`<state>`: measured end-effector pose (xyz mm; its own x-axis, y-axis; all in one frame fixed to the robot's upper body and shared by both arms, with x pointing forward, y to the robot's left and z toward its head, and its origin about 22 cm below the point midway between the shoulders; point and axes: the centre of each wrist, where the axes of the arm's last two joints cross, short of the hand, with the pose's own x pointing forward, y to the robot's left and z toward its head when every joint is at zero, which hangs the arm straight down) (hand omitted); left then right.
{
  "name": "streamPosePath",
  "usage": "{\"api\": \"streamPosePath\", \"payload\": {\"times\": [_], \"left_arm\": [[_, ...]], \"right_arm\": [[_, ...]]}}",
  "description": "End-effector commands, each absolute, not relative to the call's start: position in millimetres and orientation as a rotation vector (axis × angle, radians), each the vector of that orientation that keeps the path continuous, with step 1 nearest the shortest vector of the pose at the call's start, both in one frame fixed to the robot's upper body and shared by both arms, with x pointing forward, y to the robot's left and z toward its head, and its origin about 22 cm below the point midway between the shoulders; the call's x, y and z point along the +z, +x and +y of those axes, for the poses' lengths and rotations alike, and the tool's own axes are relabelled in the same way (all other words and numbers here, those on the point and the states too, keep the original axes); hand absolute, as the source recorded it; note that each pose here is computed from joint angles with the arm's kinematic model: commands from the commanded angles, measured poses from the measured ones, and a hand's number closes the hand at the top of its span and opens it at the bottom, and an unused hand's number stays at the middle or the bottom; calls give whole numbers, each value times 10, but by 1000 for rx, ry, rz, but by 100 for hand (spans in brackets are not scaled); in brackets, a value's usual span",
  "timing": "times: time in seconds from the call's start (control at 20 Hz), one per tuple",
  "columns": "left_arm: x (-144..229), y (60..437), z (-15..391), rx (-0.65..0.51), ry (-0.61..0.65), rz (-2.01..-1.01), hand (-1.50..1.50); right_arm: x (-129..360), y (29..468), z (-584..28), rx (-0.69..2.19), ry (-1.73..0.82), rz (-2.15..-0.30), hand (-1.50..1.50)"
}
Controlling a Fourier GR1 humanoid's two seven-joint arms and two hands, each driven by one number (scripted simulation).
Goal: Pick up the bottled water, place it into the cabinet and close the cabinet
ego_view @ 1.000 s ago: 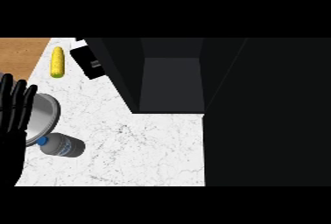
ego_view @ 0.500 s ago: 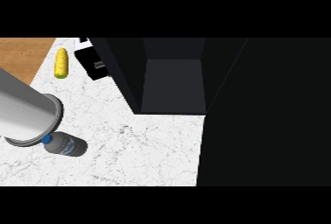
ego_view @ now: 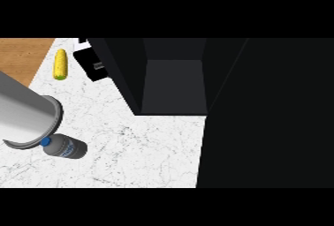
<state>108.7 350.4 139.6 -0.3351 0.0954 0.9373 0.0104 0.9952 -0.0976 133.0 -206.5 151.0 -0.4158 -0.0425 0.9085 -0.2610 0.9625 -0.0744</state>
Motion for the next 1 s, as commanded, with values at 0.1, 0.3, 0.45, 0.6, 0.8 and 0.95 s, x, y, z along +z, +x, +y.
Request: {"api": "streamPosePath", "payload": {"times": [0.1, 0.3, 0.45, 0.6, 0.8, 0.95], "left_arm": [[1444, 980, 3284, 104, -57, -1875, -150], [1413, 838, 3533, 73, -25, -1833, -150], [1363, 1220, 3584, 25, 23, -1798, -150], [1195, 1179, 3608, 18, 13, -1768, -150], [1114, 1258, 3591, 54, 41, -1759, -150], [795, 1245, 3684, 63, 19, -1725, -150]], "right_arm": [[1656, 1239, -2089, 269, 224, -1980, -150], [1686, 1157, -1955, 213, 226, -1974, -150], [1876, 1130, -1885, 223, 265, -1999, -150], [1729, 1205, -1805, 240, 229, -1992, -150], [1843, 1007, -1970, 258, 235, -1979, -150], [1915, 1032, -1811, 233, 239, -1987, -150]]}}
